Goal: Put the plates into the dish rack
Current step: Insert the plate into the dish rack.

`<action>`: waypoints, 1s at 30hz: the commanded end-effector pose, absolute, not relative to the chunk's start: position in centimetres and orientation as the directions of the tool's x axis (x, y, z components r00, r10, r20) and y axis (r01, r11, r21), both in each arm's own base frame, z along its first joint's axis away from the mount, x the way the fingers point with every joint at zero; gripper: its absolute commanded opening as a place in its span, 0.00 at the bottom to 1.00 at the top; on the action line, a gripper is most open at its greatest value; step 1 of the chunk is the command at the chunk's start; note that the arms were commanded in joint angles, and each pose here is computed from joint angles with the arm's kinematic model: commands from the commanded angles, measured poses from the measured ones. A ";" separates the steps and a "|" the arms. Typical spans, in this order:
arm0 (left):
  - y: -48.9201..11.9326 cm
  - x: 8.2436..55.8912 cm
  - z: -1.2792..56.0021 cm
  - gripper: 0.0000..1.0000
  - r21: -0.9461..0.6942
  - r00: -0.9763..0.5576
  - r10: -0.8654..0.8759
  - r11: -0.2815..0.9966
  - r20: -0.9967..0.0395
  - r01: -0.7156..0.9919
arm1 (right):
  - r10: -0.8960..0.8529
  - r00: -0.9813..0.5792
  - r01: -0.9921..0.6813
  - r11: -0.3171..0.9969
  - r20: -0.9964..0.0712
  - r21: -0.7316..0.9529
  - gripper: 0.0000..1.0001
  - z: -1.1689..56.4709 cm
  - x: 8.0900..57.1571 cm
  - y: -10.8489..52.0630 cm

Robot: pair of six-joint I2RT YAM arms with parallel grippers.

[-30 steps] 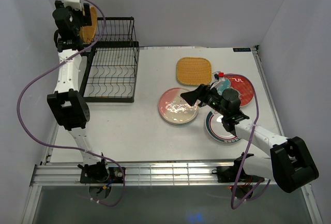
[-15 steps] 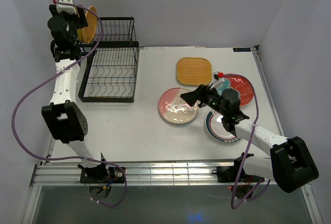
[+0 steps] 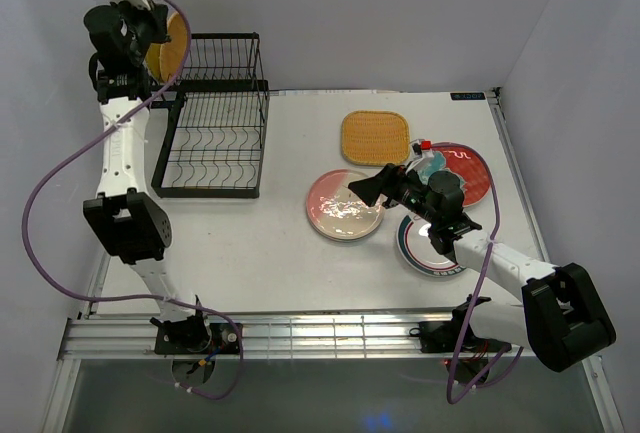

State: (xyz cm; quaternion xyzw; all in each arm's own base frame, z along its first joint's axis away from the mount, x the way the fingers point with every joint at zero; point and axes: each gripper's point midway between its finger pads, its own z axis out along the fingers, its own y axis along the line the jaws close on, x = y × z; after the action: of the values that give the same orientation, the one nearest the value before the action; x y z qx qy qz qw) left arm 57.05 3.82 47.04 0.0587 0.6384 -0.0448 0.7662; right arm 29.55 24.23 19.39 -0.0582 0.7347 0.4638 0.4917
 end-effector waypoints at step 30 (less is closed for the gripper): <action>5.3 62.1 38.9 0.09 0.051 -0.047 0.053 0.997 -0.997 0.052 | 0.377 -0.463 -0.587 0.548 -0.802 0.596 0.95 21.5 30.2 24.8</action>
State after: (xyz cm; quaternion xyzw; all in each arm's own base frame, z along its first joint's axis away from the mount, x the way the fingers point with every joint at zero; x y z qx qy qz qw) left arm 61.82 4.63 37.73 0.0408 0.7340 -0.0211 0.6776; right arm 29.63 24.31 19.03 -0.0577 0.7381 0.4628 0.4875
